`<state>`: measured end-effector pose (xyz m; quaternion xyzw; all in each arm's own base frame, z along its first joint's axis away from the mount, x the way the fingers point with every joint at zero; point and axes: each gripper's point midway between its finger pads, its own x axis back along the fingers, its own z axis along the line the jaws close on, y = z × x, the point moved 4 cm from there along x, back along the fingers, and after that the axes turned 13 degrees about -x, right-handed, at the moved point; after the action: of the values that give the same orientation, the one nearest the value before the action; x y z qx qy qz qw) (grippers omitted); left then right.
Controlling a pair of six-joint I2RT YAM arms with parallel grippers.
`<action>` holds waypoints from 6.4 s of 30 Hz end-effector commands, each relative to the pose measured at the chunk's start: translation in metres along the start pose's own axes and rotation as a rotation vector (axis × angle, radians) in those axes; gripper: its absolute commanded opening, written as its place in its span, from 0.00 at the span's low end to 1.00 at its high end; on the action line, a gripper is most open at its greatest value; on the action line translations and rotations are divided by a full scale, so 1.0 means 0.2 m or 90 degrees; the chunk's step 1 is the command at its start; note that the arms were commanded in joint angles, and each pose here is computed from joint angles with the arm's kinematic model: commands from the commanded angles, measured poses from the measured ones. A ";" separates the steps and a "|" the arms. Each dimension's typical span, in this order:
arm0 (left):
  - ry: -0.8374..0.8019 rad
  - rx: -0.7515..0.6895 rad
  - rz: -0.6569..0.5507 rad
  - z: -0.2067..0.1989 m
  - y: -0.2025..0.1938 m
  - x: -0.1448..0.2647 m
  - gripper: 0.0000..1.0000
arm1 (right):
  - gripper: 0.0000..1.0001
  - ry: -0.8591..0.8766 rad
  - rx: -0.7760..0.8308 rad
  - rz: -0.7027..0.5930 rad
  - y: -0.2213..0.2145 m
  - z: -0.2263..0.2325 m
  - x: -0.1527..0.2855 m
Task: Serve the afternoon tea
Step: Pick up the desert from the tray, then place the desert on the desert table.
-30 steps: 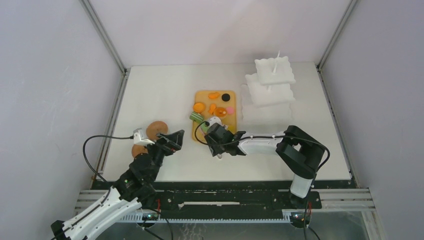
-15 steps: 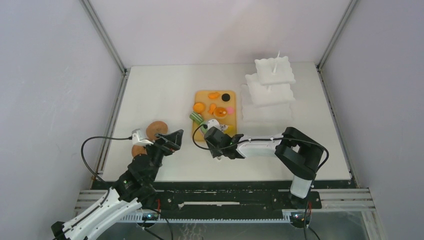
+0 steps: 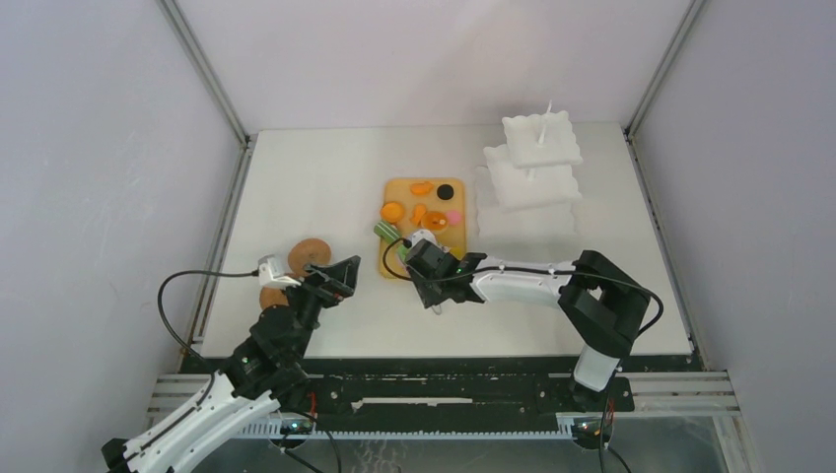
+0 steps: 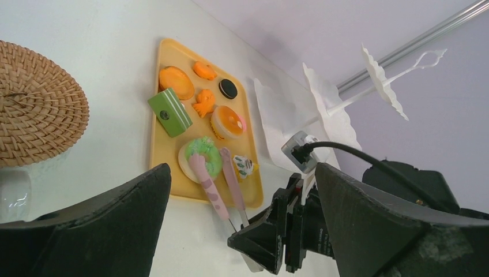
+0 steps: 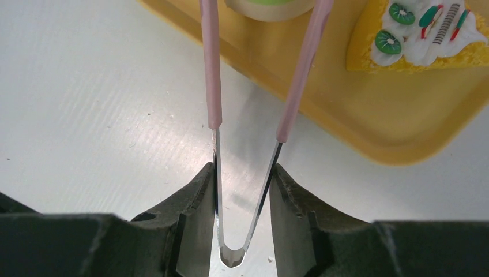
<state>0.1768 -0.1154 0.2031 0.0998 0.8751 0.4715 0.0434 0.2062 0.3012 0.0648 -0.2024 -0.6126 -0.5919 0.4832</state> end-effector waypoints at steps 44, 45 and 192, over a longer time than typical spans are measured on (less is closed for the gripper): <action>-0.016 0.018 -0.016 0.00 0.09 0.08 0.99 | 0.22 -0.026 -0.137 -0.142 0.20 -0.10 0.47; -0.017 0.019 -0.015 0.00 0.09 0.08 0.99 | 0.21 -0.029 -0.147 -0.148 0.20 -0.11 0.47; -0.002 -0.008 0.015 0.01 -0.03 0.01 0.99 | 0.51 -0.290 -0.387 -0.373 0.60 -0.79 -0.14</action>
<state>0.1756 -0.1178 0.1972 0.1133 0.8705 0.4775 0.0371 0.3704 0.1864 0.0602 -0.2962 -0.5435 -0.7807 0.0858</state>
